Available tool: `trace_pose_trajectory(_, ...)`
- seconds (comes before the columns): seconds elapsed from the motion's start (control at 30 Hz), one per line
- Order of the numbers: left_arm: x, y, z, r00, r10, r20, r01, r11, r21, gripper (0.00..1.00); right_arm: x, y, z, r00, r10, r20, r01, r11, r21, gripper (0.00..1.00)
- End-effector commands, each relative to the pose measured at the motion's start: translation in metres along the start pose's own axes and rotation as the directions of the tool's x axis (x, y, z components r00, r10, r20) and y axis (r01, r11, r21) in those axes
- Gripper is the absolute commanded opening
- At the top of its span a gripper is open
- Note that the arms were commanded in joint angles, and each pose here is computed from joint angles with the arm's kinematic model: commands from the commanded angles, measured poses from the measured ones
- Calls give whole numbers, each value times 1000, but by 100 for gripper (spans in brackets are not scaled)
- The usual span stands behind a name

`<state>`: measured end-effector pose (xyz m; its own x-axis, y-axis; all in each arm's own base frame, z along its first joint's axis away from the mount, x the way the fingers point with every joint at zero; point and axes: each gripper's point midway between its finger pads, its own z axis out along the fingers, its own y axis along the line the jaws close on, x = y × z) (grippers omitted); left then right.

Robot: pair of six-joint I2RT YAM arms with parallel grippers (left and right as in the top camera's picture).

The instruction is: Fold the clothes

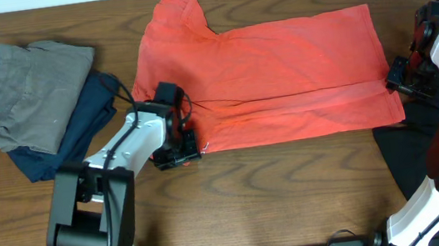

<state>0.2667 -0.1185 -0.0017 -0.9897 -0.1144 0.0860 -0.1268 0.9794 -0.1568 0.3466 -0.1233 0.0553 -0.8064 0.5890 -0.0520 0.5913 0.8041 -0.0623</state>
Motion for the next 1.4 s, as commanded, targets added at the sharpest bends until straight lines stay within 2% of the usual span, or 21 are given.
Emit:
trace_pose_trajectory(0.0, 3, 0, 6, 1000, 16, -13, -16, 1000, -9, 27, 0, -2, -6, 1000, -10, 14, 10, 1000, 2, 39)
trace_pose_trajectory(0.07, 3, 0, 6, 1000, 16, -14, -16, 1000, -9, 9, 0, -2, -6, 1000, -10, 14, 10, 1000, 1, 39)
trace_pose_trajectory(0.1, 4, -1, 6, 1000, 16, -14, -17, 1000, -4, 6, 0, -2, -6, 1000, -10, 14, 10, 1000, 1, 39)
trace_pose_trajectory(0.23, 3, -7, -2, 1000, 19, -10, -19, 999, 26, 6, 0, -2, -6, 1000, -10, 14, 10, 1000, 2, 39)
trace_pose_trajectory(0.33, -1, -23, -22, 999, 40, 22, -41, 995, 95, 6, 0, -2, -6, 1000, -10, 14, 10, 1000, 2, 39)
trace_pose_trajectory(0.43, -23, -44, -59, 983, 77, 164, -105, 980, 169, 6, 0, -2, -6, 1000, -9, 17, 9, 1000, 1, 39)
trace_pose_trajectory(0.53, -55, -66, -95, 929, 84, 360, -177, 956, 233, 6, -1, -2, -6, 1000, -9, 18, 9, 1000, 1, 39)
trace_pose_trajectory(0.63, -77, -80, -111, 889, 44, 455, -190, 941, 280, 7, 0, -2, -6, 1000, -10, 16, 10, 1000, 1, 39)
trace_pose_trajectory(0.67, -79, -80, -110, 889, 36, 456, -184, 941, 284, 23, 0, -2, -6, 1000, -10, 15, 10, 1000, 2, 39)
trace_pose_trajectory(0.7, -79, -80, -107, 893, 30, 448, -175, 942, 285, 51, 0, -2, -6, 1000, -10, 14, 10, 1000, 2, 39)
trace_pose_trajectory(0.73, -77, -78, -101, 903, 31, 429, -166, 946, 280, 72, 1, -2, -6, 1000, -10, 13, 10, 1000, 2, 39)
trace_pose_trajectory(0.93, -61, -66, -80, 944, 32, 328, -117, 962, 246, 80, 0, -2, -6, 1000, -10, 16, 10, 1000, 1, 39)
trace_pose_trajectory(1.1, -60, -61, -83, 940, 57, 338, -138, 965, 221, 80, 0, -2, -6, 1000, -10, 14, 10, 1000, 2, 39)
trace_pose_trajectory(1.23, -67, -39, -82, 934, 27, 355, -84, 986, 145, 77, 4, -3, -6, 1000, -15, -1, 15, 1000, 7, 39)
trace_pose_trajectory(1.37, -63, -16, -79, 947, -8, 320, -22, 996, 91, 77, 9, -15, -6, 1000, 22, -16, -21, 998, 59, 31)
